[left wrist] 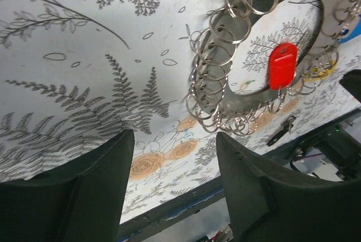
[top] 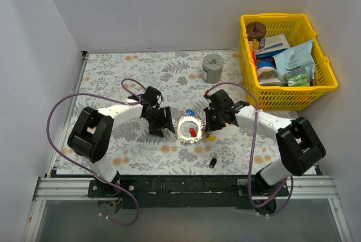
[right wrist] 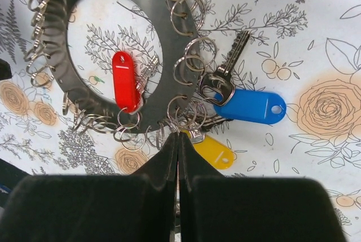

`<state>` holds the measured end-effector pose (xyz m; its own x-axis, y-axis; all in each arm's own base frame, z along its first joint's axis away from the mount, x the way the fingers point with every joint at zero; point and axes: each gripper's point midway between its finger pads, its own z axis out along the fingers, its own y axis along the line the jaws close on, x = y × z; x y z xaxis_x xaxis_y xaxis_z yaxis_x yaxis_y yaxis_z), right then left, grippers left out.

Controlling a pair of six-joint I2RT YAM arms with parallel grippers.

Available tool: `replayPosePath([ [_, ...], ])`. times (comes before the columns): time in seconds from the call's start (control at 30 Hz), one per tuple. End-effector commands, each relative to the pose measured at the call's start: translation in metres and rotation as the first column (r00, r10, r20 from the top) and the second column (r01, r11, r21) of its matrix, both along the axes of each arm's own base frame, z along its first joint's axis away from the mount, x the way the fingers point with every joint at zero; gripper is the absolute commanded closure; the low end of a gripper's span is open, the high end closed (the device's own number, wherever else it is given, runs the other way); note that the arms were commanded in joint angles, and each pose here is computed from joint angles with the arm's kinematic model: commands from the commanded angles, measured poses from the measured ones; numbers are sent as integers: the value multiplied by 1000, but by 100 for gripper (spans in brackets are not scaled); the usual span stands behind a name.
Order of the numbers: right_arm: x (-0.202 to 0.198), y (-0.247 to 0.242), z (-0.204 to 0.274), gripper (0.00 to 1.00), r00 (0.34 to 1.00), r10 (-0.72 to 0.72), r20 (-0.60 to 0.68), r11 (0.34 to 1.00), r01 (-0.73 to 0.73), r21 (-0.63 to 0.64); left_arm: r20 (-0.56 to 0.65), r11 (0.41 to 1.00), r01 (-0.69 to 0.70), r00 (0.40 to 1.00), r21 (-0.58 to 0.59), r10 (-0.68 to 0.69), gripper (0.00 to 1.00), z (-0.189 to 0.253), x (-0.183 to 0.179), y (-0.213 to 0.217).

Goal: Put the keys on the keyring

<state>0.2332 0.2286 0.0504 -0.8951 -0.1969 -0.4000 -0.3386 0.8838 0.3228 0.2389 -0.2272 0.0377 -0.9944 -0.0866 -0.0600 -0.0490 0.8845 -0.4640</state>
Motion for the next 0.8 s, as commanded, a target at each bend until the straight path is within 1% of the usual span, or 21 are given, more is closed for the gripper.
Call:
replayPosePath([
  [0.0,-2,0,-7,99,1000,22,-7,1000,-22,-1,21,990,-22,999,-136,26,42,16,7,-22],
  [0.13,-10,-3,-20,99,999,27,-43,1000,-28,-7,20,988,-15,1000,-153,19,42,14,14,-28],
  [0.37,-17,-6,-28,99,997,32,-65,999,-33,-12,21,985,-5,1000,-175,8,43,10,29,-40],
  [0.5,-23,-4,-30,99,996,41,-82,999,-40,10,4,984,-5,1000,-177,6,43,5,38,-47],
  [0.6,-27,-2,-29,99,995,41,-92,999,-39,33,25,982,2,1000,-187,3,43,9,48,-52],
  [0.77,-32,4,-27,99,993,51,-106,997,-44,67,22,982,15,1000,-186,-11,43,5,58,-59],
])
